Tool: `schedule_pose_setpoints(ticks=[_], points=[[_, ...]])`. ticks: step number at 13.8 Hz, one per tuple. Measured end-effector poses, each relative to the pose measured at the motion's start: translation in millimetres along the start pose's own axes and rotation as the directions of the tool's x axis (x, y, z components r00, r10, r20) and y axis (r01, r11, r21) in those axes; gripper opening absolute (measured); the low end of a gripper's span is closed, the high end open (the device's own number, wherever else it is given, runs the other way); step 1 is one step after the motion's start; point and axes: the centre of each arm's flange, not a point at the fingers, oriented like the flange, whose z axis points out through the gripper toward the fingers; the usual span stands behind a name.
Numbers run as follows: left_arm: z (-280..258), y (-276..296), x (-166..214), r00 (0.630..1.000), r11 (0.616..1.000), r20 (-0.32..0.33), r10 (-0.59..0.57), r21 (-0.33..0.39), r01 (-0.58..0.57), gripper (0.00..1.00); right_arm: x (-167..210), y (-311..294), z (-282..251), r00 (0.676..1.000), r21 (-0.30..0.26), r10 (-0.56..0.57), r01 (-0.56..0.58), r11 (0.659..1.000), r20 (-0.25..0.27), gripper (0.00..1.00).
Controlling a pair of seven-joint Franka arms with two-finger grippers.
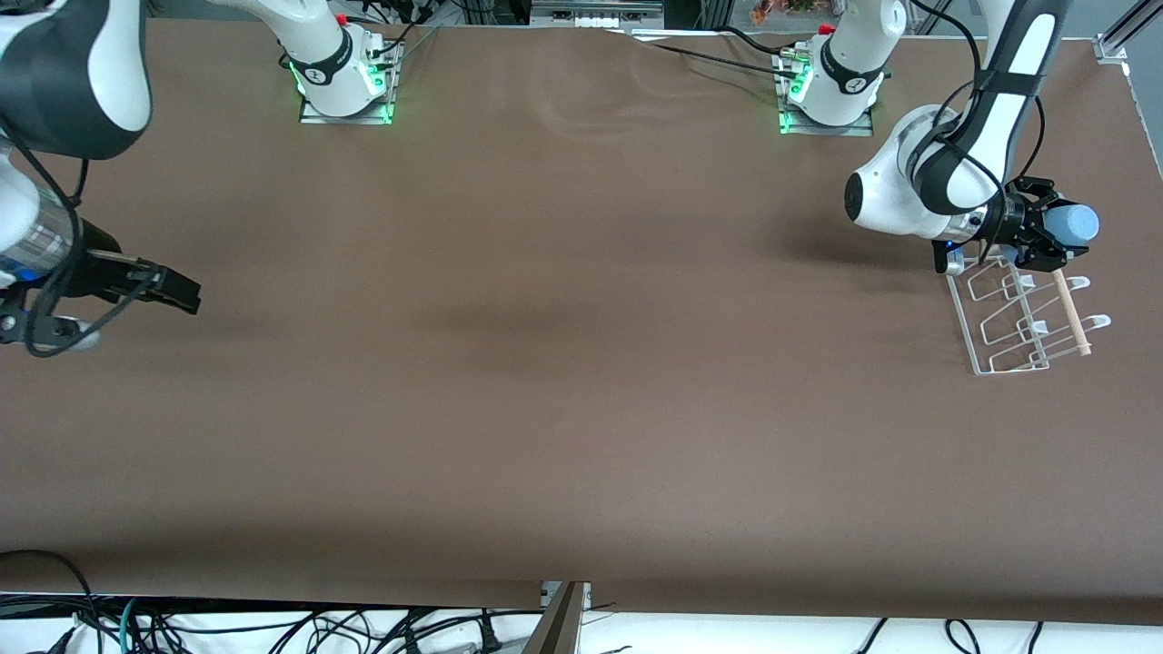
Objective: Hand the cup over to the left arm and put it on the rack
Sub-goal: 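Lower the cup onto a rack peg and open the left gripper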
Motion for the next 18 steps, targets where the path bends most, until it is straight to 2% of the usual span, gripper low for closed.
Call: schedule_pose_setpoints(ticks=[2, 7, 8, 10, 14, 18], points=[[1.3, 3.9, 8.5, 1.000, 1.000, 0.007, -0.011, 0.016, 0.010, 0.74, 0.4, 15.2, -16.5, 1.000, 0.013, 0.019, -0.019, 1.000, -0.021, 1.00], [9.6, 15.4, 33.9, 1.000, 1.000, 0.002, -0.026, 0.008, 0.026, 0.74, -22.2, 48.3, -22.8, 0.998, 0.116, 0.017, -0.025, 0.993, 0.068, 1.00], [11.0, 16.5, 35.4, 1.000, 1.000, 0.003, -0.028, 0.009, 0.028, 0.74, -29.4, 51.8, -23.4, 0.997, 0.122, 0.009, -0.018, 0.992, 0.076, 1.00], [12.8, 17.8, 39.5, 0.999, 0.999, 0.005, -0.036, 0.017, 0.036, 0.74, -46.2, 48.8, -28.3, 0.997, 0.091, -0.023, 0.016, 0.996, 0.078, 1.00], [12.9, 23.9, 62.4, 0.999, 0.999, -0.011, -0.049, 0.014, 0.049, 0.74, -84.3, 43.2, -29.9, 0.996, 0.073, -0.041, 0.035, 0.997, 0.074, 1.00], [12.3, 23.8, 75.7, 0.998, 0.998, -0.022, -0.052, 0.022, 0.052, 0.74, -91.7, 68.5, -26.2, 0.997, 0.071, 0.003, -0.008, 0.997, 0.074, 1.00]])
